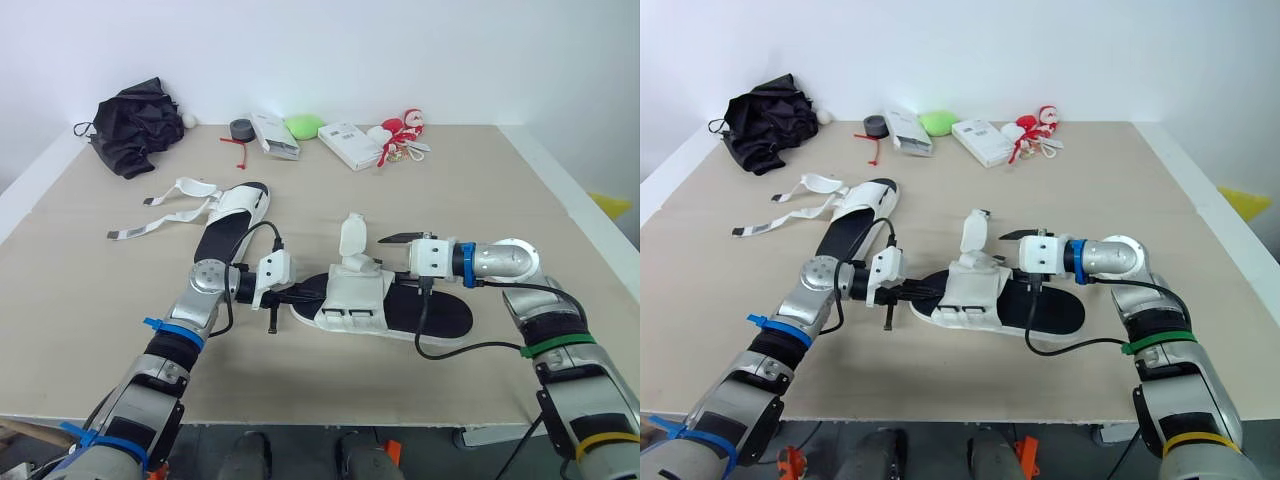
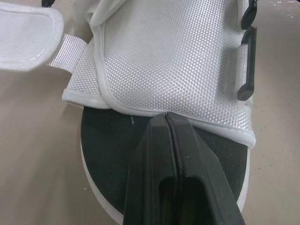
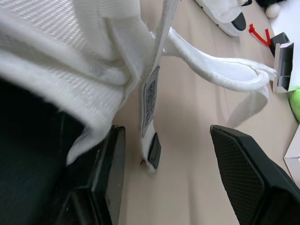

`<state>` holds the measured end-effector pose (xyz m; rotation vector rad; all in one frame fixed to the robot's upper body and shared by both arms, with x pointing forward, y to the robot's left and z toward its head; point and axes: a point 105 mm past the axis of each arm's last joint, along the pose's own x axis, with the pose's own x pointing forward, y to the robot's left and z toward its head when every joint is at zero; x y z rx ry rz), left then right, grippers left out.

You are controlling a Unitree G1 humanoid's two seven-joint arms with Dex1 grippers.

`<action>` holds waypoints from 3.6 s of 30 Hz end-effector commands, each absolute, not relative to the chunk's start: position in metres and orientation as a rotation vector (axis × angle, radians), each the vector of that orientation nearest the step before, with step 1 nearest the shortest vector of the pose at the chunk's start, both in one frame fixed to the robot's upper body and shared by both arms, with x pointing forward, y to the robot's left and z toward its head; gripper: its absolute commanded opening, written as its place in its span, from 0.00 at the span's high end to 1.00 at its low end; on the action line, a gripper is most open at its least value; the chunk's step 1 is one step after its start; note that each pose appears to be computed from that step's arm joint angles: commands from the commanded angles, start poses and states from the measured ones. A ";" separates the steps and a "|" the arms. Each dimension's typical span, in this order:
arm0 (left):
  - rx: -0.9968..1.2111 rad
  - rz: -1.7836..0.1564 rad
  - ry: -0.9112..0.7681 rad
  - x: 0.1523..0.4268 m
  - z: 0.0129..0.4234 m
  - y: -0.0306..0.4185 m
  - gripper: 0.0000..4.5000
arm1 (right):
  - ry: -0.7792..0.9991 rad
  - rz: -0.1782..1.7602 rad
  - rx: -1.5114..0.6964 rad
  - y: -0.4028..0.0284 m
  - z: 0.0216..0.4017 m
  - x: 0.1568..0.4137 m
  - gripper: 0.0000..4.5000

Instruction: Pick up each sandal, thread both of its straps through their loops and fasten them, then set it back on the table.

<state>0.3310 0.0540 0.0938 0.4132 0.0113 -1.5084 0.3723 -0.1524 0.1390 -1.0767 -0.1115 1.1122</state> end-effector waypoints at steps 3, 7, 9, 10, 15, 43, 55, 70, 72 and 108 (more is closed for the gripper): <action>0.415 -1.557 0.214 0.314 0.048 0.057 1.00 | -0.162 1.121 -1.098 -0.136 0.140 0.380 0.30; 0.413 -1.555 0.213 0.313 0.048 0.057 1.00 | -0.174 1.126 -1.088 -0.130 0.139 0.383 0.30; 0.411 -1.552 0.212 0.313 0.048 0.057 1.00 | -0.171 1.135 -1.079 -0.128 0.136 0.382 0.30; 0.410 -1.550 0.212 0.313 0.048 0.058 1.00 | -0.166 1.141 -1.072 -0.127 0.134 0.382 0.42; 0.408 -1.543 0.215 0.311 0.047 0.059 1.00 | -0.152 1.154 -1.058 -0.129 0.132 0.382 0.88; 0.416 -1.571 0.210 0.316 0.049 0.051 1.00 | -0.514 0.894 -0.890 -0.128 0.262 0.370 0.98; 0.434 -1.594 0.206 0.319 0.051 0.049 1.00 | -0.181 1.295 -0.941 -0.115 0.224 0.307 0.98; 0.435 -1.605 0.210 0.318 0.050 0.049 1.00 | -0.109 1.414 -1.299 -0.118 0.199 0.291 0.51; 0.433 -1.605 0.210 0.318 0.049 0.048 1.00 | -0.118 1.405 -1.324 -0.118 0.200 0.291 0.31; 0.405 -1.626 0.225 0.311 0.043 0.043 1.00 | 0.479 0.768 0.455 -0.190 0.179 0.324 0.01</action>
